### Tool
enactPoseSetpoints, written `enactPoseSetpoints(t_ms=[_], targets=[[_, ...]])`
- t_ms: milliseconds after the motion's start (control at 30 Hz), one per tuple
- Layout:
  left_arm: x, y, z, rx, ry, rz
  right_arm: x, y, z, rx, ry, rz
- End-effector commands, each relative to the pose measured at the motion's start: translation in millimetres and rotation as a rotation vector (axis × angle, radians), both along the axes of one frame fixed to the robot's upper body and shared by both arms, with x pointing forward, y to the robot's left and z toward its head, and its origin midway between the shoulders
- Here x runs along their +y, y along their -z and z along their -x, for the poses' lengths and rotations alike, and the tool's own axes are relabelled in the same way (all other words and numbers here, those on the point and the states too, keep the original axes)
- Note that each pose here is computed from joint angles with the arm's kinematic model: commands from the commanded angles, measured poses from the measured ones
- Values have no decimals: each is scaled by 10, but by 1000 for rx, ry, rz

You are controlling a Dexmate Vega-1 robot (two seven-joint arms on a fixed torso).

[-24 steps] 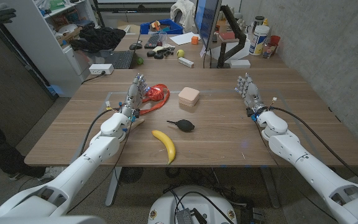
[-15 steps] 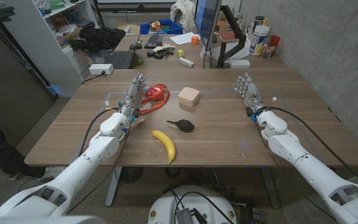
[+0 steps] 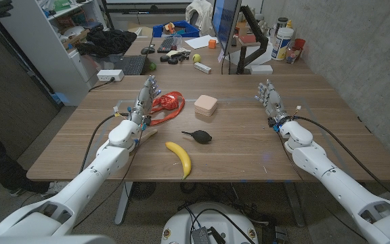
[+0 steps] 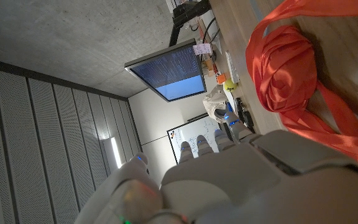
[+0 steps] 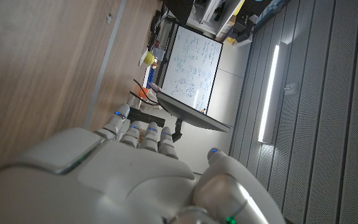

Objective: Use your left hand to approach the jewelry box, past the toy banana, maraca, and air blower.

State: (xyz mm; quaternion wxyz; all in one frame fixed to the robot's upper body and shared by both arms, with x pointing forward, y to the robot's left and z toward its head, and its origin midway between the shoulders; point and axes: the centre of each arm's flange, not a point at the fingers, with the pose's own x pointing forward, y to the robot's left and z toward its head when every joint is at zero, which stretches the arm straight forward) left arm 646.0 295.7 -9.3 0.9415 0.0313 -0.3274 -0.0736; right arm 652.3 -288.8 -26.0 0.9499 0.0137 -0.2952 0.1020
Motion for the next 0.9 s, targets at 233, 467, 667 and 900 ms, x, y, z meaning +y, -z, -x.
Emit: enactPoseSetpoints(t_ms=[233,467,667,900], targets=[[-10,-326,86,-83,-66,-51,-20,-29,22,-27,-4,16],[-33,-501,130,-128,-108,-99,-52,-49,19,-32,3,20],[-79,-629,155,-147,-116,-114,-72,-51,16,-35,3,23],[-145,-774,184,-180,-142,-157,-88,-81,29,-47,5,36]])
